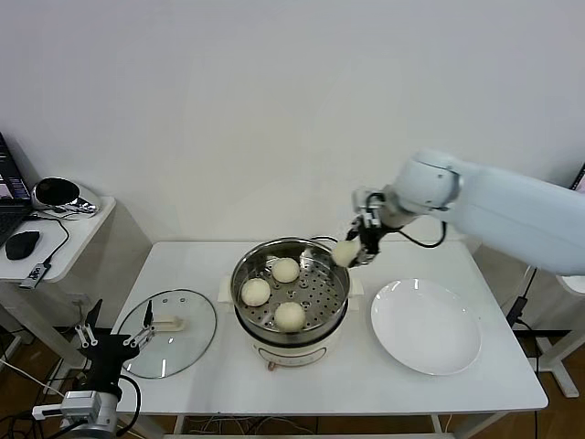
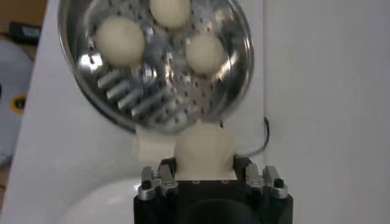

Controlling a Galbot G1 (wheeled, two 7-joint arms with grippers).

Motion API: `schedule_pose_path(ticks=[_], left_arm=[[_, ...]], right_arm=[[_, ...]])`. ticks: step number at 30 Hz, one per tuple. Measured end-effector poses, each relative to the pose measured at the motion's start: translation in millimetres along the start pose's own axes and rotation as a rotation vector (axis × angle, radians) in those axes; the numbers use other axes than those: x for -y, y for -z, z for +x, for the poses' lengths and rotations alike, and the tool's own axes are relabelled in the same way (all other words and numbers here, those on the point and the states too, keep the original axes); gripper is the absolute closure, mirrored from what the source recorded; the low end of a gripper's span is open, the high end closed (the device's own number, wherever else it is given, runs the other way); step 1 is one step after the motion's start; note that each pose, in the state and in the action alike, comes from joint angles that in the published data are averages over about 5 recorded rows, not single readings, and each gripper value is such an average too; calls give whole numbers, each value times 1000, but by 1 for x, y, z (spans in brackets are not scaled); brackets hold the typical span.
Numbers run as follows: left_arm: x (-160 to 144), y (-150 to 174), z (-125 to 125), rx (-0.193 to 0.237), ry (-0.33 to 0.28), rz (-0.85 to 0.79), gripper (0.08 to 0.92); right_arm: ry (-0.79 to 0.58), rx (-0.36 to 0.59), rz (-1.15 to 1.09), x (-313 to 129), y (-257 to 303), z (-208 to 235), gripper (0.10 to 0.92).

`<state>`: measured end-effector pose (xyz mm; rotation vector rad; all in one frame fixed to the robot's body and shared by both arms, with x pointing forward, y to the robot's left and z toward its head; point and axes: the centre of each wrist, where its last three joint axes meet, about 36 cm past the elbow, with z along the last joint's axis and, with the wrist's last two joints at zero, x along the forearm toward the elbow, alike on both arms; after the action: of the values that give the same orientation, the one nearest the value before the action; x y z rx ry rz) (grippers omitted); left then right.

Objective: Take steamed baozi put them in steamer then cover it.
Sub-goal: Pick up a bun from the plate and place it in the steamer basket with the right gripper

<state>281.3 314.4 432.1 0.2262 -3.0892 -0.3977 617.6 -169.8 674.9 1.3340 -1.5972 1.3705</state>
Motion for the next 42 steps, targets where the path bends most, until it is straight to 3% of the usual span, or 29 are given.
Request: schedule_pose_path(ticks=[9, 27, 36, 42], left_arm=[[0, -1, 0, -1, 9, 5, 177], [1, -5, -7, -4, 5, 8, 177], [0, -5, -7, -4, 8, 6, 177], [-1, -6, -8, -5, 11, 6, 177]], right_arm=[[50, -40, -3, -6, 41, -47, 442], [69, -114, -38, -17, 35, -102, 428], [68, -91, -49, -18, 33, -96, 222], [39, -46, -60, -15, 29, -70, 200]])
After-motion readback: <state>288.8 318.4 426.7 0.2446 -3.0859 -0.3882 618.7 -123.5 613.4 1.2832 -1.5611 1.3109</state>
